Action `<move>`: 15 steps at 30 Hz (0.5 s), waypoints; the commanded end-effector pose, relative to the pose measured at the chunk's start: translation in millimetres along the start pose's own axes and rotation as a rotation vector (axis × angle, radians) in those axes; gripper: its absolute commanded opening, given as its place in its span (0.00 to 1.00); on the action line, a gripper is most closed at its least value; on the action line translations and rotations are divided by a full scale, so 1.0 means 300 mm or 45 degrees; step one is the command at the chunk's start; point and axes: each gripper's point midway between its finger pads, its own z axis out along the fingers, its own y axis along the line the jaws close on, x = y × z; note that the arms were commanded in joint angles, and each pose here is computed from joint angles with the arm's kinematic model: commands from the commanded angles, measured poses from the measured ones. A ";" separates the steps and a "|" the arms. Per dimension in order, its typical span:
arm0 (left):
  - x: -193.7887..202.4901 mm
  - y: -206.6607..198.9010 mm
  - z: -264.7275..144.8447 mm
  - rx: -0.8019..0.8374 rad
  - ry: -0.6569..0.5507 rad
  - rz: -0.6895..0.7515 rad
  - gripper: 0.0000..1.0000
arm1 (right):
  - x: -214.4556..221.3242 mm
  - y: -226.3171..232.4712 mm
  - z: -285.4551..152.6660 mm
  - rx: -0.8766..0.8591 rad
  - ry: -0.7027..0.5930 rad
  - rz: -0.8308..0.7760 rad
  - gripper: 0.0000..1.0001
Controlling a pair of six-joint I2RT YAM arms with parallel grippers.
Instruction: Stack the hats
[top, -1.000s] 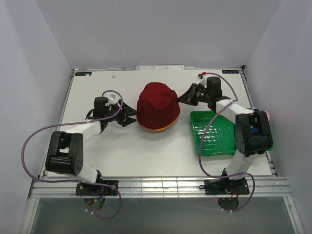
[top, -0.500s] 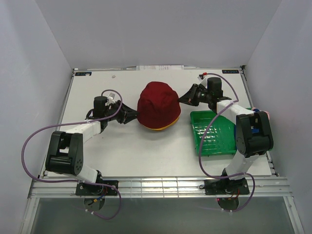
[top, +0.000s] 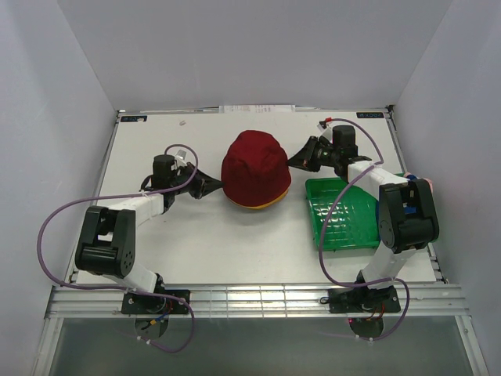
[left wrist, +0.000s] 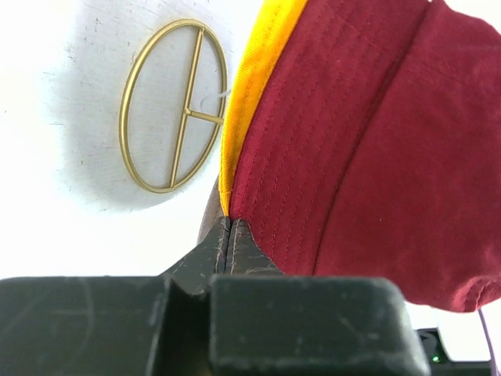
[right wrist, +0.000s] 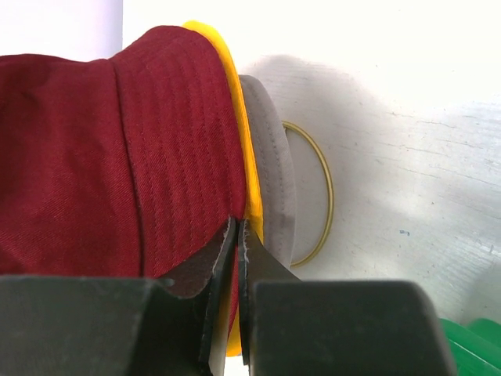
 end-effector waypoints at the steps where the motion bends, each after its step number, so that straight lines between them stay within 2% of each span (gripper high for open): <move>1: -0.002 -0.006 0.011 0.014 -0.011 0.028 0.00 | -0.001 -0.020 -0.021 0.062 -0.013 -0.049 0.08; 15: 0.003 0.081 0.030 -0.064 -0.021 -0.008 0.00 | 0.060 -0.172 -0.007 0.282 0.092 -0.021 0.08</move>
